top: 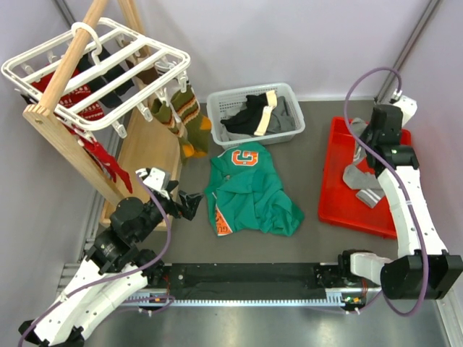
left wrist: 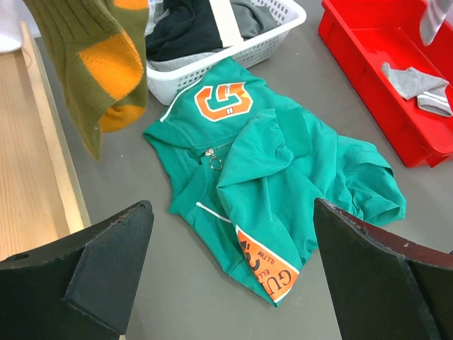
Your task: Remove the socks clipped to the hanger
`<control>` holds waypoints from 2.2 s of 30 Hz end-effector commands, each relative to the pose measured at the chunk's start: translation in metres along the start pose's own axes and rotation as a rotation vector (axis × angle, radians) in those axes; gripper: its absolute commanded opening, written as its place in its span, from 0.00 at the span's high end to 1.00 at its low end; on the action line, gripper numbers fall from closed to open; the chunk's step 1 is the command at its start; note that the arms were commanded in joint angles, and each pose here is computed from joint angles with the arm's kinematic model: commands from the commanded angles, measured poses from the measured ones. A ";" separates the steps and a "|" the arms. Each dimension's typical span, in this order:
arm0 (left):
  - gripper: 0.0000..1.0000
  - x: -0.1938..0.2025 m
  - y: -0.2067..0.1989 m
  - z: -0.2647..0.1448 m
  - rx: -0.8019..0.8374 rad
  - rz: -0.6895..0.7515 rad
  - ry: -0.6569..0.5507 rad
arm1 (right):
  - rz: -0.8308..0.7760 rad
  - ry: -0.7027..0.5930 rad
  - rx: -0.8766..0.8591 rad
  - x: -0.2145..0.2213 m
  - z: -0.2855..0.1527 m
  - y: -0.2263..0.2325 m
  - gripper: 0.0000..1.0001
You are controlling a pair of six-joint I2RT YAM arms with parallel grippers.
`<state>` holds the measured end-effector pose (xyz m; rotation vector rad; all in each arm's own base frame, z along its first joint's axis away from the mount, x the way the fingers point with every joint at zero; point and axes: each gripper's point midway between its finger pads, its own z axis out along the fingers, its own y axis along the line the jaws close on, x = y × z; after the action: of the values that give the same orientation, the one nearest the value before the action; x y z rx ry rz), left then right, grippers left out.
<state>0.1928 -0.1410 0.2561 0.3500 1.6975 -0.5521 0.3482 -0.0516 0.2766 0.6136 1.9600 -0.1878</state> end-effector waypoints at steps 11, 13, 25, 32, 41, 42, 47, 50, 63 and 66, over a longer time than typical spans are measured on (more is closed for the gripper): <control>0.01 -0.014 -0.004 0.001 0.022 0.019 -0.060 | 0.035 -0.033 0.081 -0.013 -0.004 -0.023 0.47; 0.01 -0.014 -0.004 0.000 0.023 0.020 -0.064 | 0.047 -0.067 -0.029 -0.020 -0.011 -0.002 0.47; 0.01 -0.018 -0.001 -0.004 0.010 0.025 -0.086 | -0.038 -0.097 -0.890 0.008 -0.072 0.194 0.44; 0.01 -0.021 0.003 -0.006 -0.013 0.027 -0.098 | -0.160 -0.058 -1.145 0.032 -0.135 0.313 0.43; 0.01 -0.028 0.010 -0.013 -0.051 0.019 -0.136 | -0.195 -0.100 -1.422 0.064 -0.237 0.405 0.43; 0.01 -0.030 0.011 -0.014 -0.053 0.018 -0.143 | -0.189 -0.139 -1.461 0.063 -0.251 0.413 0.42; 0.01 -0.032 0.013 -0.017 -0.065 0.014 -0.163 | -0.238 -0.181 -1.609 0.080 -0.300 0.439 0.36; 0.01 -0.033 0.017 -0.018 -0.086 0.012 -0.168 | -0.274 -0.178 -1.620 0.092 -0.308 0.454 0.35; 0.01 -0.035 0.021 -0.021 -0.107 0.011 -0.185 | -0.282 -0.175 -1.538 0.101 -0.308 0.476 0.89; 0.01 -0.035 0.025 -0.021 -0.132 0.007 -0.184 | -0.266 -0.163 -1.562 0.091 -0.319 0.468 1.00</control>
<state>0.1910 -0.1112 0.2827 0.2382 1.5742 -0.4762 0.3115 0.5117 0.3518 -0.7040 1.5265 0.9635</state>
